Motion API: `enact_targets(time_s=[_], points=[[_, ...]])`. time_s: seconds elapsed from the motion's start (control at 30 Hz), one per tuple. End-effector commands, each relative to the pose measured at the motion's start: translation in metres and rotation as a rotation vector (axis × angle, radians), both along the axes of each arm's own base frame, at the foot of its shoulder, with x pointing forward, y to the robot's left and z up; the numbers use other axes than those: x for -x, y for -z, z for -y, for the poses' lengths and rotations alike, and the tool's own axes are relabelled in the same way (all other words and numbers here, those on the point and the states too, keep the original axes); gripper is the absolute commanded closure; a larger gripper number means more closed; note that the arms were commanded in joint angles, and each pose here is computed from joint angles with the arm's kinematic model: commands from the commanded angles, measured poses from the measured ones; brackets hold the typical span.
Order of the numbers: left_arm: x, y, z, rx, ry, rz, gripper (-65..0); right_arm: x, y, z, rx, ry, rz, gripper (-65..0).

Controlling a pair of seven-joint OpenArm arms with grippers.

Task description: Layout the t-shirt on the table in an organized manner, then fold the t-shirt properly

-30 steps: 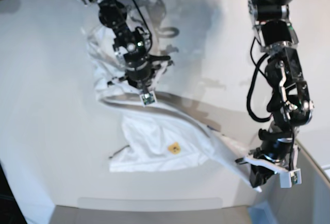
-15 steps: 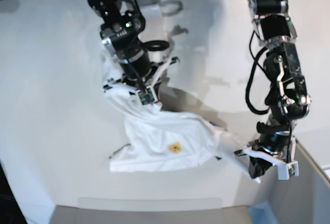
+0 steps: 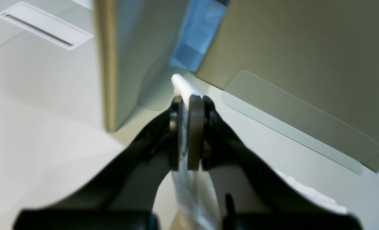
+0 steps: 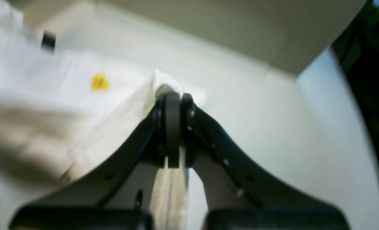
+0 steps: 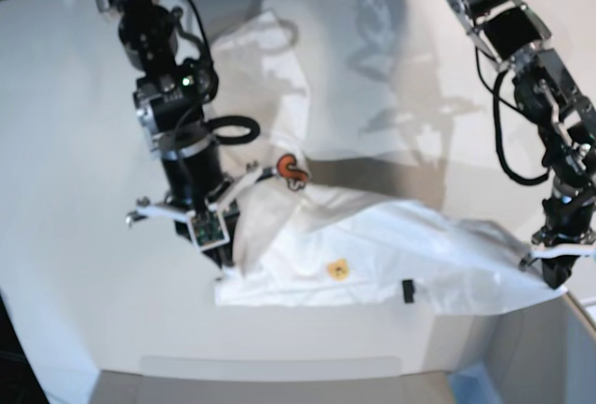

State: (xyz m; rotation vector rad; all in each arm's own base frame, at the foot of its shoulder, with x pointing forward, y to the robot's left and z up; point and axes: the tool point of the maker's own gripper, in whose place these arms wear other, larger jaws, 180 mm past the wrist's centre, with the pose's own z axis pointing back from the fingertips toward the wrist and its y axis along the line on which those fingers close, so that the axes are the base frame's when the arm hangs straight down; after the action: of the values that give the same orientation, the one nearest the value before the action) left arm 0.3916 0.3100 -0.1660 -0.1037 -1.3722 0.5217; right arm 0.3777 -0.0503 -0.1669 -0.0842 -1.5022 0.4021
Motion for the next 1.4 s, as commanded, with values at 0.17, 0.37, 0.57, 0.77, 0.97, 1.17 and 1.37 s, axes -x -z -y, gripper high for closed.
enact_targets(time_s=[0.17, 0.37, 0.57, 0.77, 0.97, 1.17, 1.37], points=[[0.021, -0.035, -0.032, 0.005, -0.103, 0.147, -2.7, -0.011, -0.120, -0.005, -0.028, -0.064, 0.455, 0.0], [0.042, -0.092, -0.040, 0.057, -0.118, 0.401, -2.7, 0.002, -0.206, 0.011, -0.094, -0.035, 0.790, 0.0], [0.071, -0.152, -0.048, 0.183, -0.109, 0.731, -2.7, 0.024, -0.270, 0.074, -0.203, 0.156, 1.045, 0.0], [0.111, -0.172, -0.068, 0.416, -0.052, 0.962, -2.7, 0.039, -0.281, 0.127, -0.291, 0.281, 1.138, 0.0], [0.139, -0.140, -0.083, 0.517, -0.111, 0.969, -2.7, 0.050, -0.267, 0.160, -0.486, 0.243, 1.150, 0.0], [0.158, -0.119, -0.095, 0.490, -0.164, 0.891, -2.7, 0.053, -0.256, 0.150, -0.493, 0.193, 1.135, 0.0], [0.171, -0.111, -0.102, 0.454, -0.176, 0.817, -2.8, 0.047, -0.225, 0.118, -0.461, 0.100, 1.052, 0.0]])
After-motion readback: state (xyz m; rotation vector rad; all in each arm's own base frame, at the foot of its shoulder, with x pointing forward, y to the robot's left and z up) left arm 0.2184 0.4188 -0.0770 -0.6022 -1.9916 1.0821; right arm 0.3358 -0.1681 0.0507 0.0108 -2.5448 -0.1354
